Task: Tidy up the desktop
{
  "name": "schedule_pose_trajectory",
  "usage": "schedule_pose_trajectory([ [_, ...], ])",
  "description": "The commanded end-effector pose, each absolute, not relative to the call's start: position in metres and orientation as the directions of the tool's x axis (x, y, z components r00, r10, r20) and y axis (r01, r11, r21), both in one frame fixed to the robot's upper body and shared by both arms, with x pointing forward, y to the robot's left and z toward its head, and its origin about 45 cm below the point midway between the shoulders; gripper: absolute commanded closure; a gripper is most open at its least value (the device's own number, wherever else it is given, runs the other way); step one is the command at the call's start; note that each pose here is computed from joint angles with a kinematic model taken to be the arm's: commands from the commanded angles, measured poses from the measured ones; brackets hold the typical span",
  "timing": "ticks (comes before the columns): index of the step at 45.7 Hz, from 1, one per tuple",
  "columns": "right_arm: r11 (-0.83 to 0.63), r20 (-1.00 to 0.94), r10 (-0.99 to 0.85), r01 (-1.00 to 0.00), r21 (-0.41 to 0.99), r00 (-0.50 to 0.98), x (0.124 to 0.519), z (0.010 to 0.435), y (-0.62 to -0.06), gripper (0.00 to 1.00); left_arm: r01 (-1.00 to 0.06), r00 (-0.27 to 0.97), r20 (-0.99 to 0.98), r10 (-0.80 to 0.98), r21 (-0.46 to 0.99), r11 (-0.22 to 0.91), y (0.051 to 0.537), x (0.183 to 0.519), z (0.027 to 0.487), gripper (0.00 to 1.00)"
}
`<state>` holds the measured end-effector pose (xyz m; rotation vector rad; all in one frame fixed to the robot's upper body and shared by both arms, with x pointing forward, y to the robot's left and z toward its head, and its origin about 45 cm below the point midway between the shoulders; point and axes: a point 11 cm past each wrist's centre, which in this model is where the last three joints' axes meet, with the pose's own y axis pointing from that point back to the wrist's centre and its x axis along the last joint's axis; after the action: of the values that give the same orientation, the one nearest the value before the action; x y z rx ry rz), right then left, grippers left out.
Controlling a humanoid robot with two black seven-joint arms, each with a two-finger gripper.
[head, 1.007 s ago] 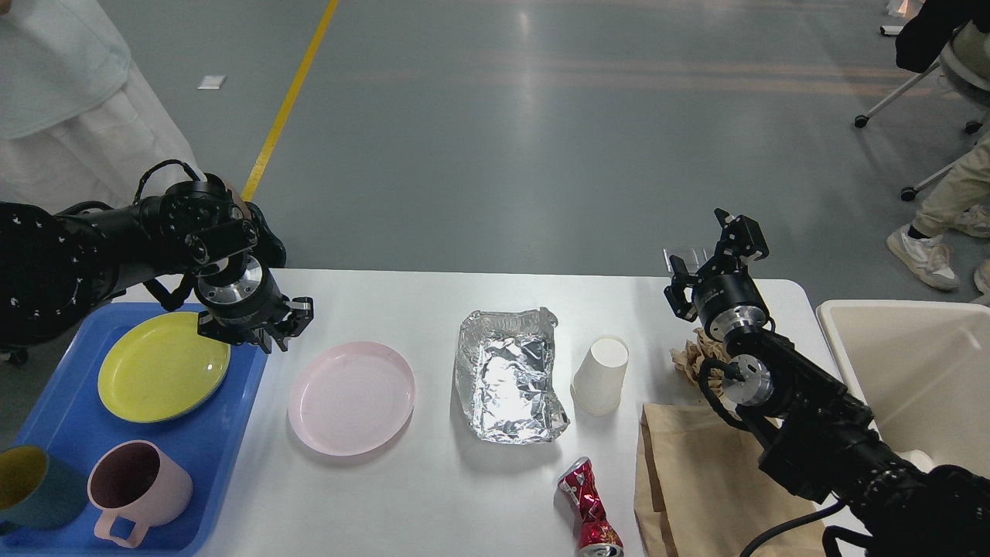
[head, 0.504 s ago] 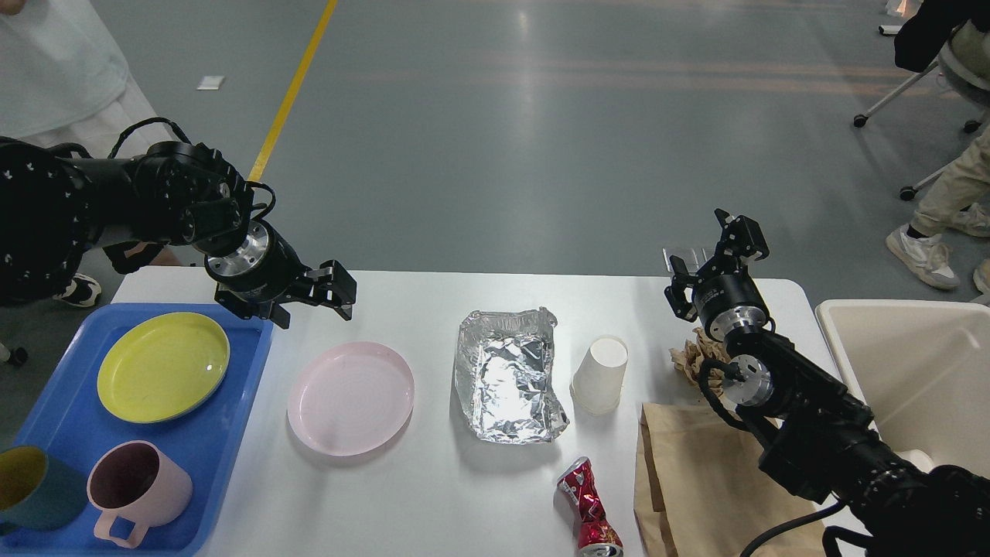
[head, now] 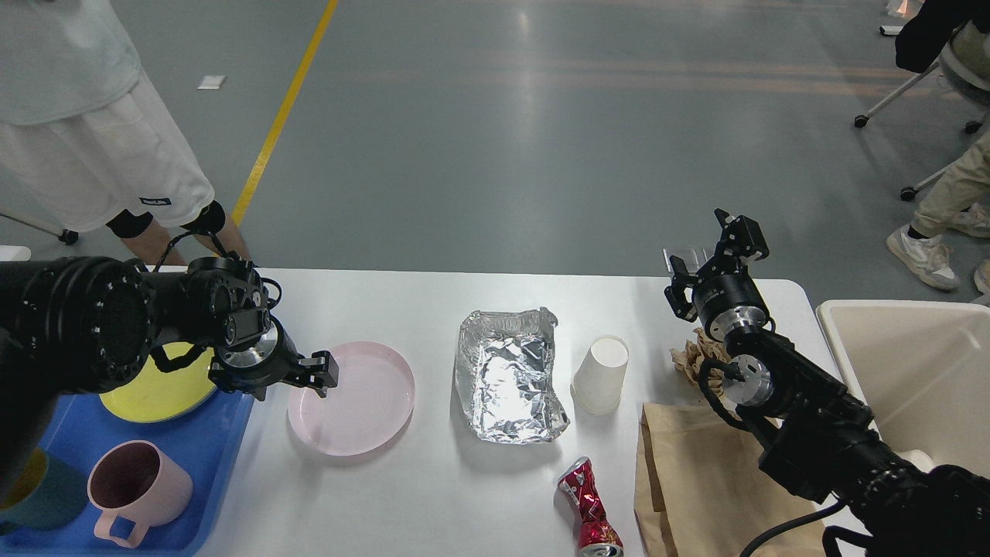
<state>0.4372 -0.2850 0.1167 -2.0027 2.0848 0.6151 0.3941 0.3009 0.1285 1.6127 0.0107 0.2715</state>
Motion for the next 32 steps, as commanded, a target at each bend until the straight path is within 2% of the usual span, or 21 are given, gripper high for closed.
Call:
schedule_pose_trajectory([
  [1, 0.004, -0.410, -0.909, -0.986, 0.166, -0.072, 0.437, 0.117, -0.285, 0.00, -0.168, 0.965, 0.181, 0.190, 0.982, -0.080, 0.299, 0.395, 0.116, 0.13],
  [25, 0.003, -0.410, -0.909, -0.986, 0.164, -0.072, 0.438, 0.117, -0.285, 0.00, -0.115, 0.970, 0.131, 0.204, 0.989, -0.089, 0.293, 0.378, 0.089, 0.18],
  [29, 0.003, -0.409, -0.910, -0.986, 0.166, -0.072, 0.437, 0.117, -0.285, 0.00, -0.109, 0.970, 0.125, 0.207, 0.990, -0.088, 0.294, 0.375, 0.086, 0.21],
  [32, 0.004, -0.410, -0.909, -0.986, 0.166, -0.072, 0.437, 0.117, -0.285, 0.00, -0.103, 0.970, 0.120, 0.209, 0.991, -0.089, 0.295, 0.374, 0.085, 0.28],
])
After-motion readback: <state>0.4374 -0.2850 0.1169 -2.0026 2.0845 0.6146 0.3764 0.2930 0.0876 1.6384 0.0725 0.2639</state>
